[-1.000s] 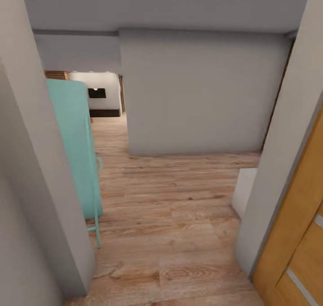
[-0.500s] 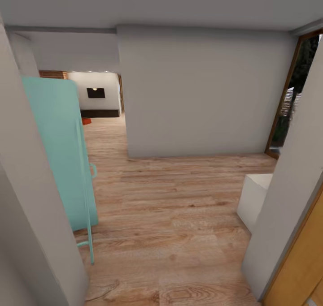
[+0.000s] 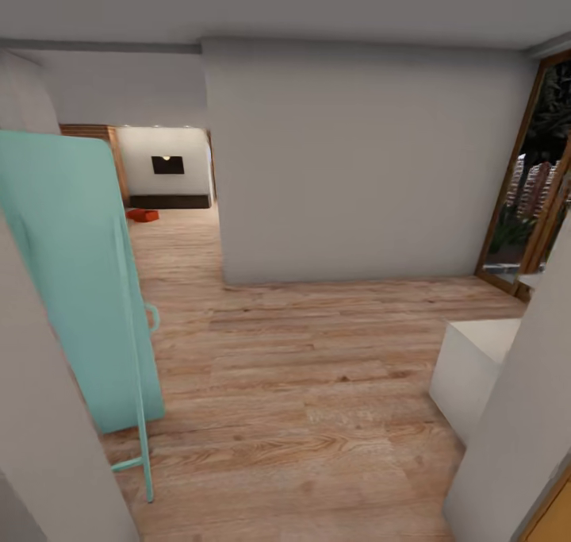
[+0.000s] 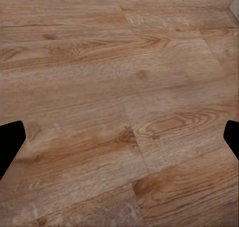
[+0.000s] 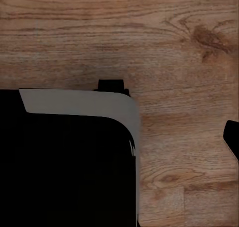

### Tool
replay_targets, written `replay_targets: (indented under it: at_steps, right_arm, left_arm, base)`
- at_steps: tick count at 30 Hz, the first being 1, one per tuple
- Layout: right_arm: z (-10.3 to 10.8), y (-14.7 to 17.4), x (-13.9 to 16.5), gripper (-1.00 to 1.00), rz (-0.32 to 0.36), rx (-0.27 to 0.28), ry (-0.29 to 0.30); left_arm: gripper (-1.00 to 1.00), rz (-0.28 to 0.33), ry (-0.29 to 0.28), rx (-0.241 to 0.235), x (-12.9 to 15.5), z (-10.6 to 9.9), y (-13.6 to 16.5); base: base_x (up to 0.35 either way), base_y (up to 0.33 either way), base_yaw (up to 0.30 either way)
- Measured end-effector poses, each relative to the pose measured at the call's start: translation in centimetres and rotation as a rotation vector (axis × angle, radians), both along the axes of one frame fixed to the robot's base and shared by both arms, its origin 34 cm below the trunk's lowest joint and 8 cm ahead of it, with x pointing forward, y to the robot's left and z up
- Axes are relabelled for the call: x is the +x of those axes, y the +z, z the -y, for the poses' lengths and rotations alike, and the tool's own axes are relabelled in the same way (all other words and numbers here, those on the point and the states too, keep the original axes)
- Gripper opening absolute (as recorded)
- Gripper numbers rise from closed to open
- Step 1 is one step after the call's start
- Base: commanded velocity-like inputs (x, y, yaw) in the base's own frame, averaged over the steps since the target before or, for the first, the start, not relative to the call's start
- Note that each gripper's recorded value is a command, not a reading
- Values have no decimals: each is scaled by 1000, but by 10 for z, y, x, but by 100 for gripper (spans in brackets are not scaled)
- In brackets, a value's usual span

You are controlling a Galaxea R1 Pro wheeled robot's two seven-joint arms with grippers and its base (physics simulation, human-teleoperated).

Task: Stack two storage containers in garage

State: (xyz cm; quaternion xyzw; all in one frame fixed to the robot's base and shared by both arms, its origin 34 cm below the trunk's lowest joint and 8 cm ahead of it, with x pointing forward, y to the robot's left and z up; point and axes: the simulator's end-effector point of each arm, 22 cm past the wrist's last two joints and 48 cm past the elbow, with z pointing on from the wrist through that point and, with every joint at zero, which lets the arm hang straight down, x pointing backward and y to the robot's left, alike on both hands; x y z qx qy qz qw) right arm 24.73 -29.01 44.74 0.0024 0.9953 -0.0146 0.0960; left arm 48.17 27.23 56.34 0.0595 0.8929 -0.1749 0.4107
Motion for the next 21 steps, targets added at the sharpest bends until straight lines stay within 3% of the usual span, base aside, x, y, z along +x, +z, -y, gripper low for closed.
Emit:
replay_targets:
  at_steps: [21]
  right_arm:
    - [0,0,0,100,0,0,0]
  left_arm:
    - [100,0,0,0,0,0,0]
  base:
    - [347,0,0]
